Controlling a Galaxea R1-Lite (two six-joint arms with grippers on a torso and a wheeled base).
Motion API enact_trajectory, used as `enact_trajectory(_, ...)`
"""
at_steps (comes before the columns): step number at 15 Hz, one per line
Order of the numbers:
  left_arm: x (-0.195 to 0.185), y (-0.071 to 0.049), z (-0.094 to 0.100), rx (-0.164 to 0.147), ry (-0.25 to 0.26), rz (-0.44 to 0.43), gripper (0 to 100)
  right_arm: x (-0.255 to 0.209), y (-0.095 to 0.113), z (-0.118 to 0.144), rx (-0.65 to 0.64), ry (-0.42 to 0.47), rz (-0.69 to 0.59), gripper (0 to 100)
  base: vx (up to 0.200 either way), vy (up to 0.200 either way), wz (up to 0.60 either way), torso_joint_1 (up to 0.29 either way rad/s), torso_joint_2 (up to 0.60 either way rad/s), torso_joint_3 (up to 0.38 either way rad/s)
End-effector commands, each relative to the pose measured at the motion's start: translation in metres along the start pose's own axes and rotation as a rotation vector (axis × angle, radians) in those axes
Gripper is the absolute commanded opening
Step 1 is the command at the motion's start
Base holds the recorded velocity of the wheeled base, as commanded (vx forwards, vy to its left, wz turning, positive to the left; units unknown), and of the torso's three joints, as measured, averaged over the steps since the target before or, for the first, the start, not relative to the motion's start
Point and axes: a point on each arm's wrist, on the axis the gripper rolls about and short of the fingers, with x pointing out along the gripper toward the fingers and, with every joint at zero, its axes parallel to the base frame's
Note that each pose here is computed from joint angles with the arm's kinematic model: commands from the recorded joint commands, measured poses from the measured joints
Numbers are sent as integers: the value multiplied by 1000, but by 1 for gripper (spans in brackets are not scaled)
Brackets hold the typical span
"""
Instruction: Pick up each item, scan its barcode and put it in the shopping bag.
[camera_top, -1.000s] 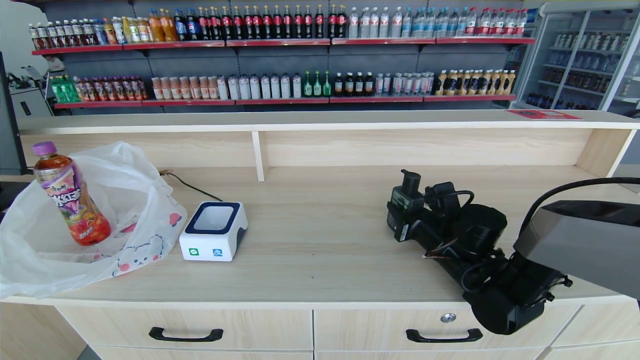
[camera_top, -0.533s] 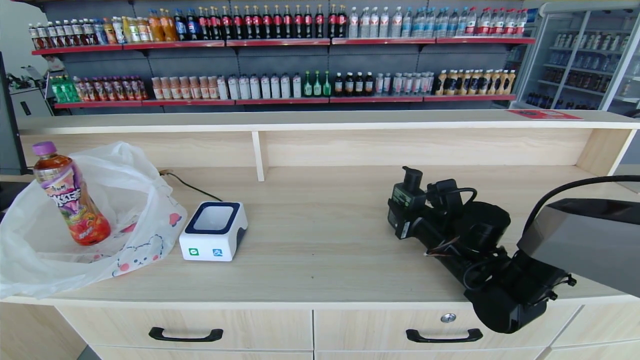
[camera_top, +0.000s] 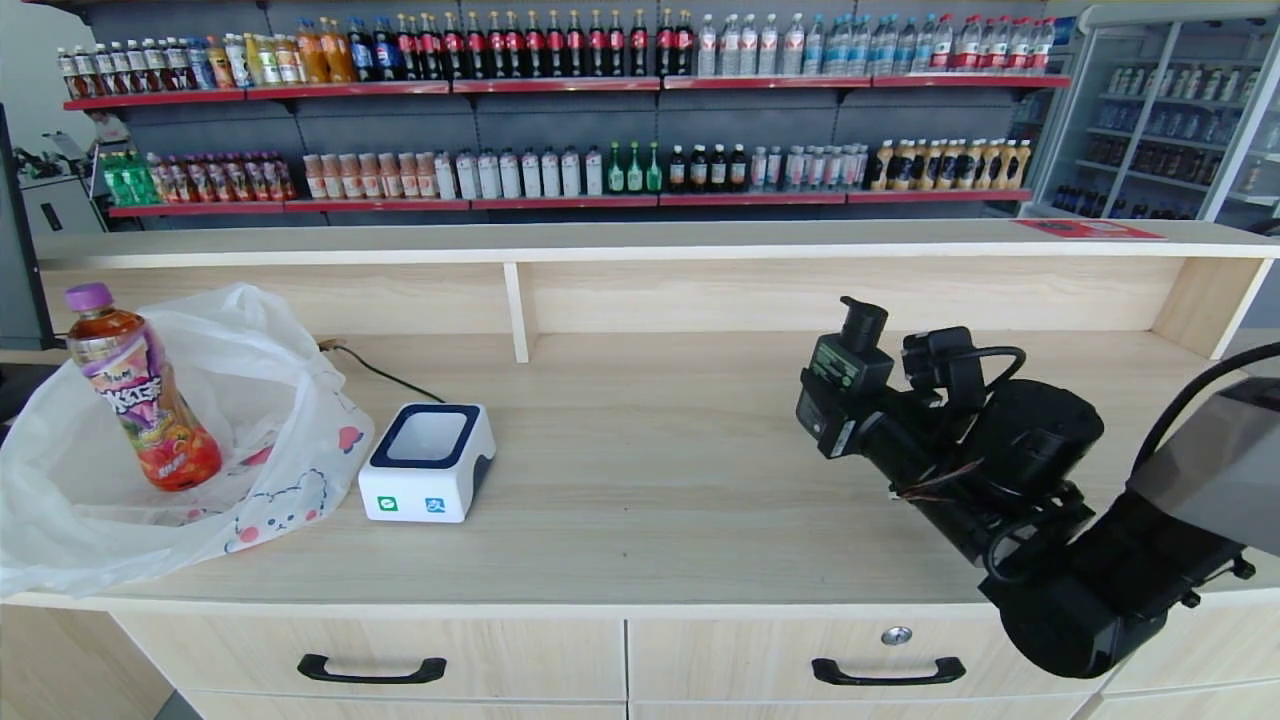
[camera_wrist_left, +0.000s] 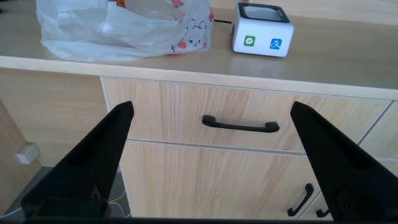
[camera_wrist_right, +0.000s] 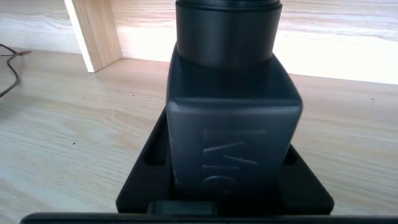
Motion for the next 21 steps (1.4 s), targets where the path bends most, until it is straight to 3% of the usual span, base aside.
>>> enact_trajectory(1,0,0,0,0,0,1,100,-17,6,31,14,-67,21,0,0,0,0,0,0,0)
enact_trajectory(4,0,0,0,0,0,1,100,-38,26,52,53,-104,91,0,0,0,0,0,0,0)
enact_trajectory(7,0,0,0,0,0,1,100,-59,64,63,138,-111,236,0,0,0,0,0,0,0)
enact_trajectory(9,0,0,0,-1,0,1,100,-76,89,76,295,-118,361,0,0,0,0,0,0,0)
enact_trajectory(14,0,0,0,-4,1,1,100,-113,121,88,645,-24,546,0,0,0,0,0,0,0)
enact_trajectory(17,0,0,0,-6,1,1,100,-130,144,97,734,2,664,0,0,0,0,0,0,0)
enact_trajectory(21,0,0,0,-4,1,1,100,-126,155,126,861,-75,730,0,0,0,0,0,0,0)
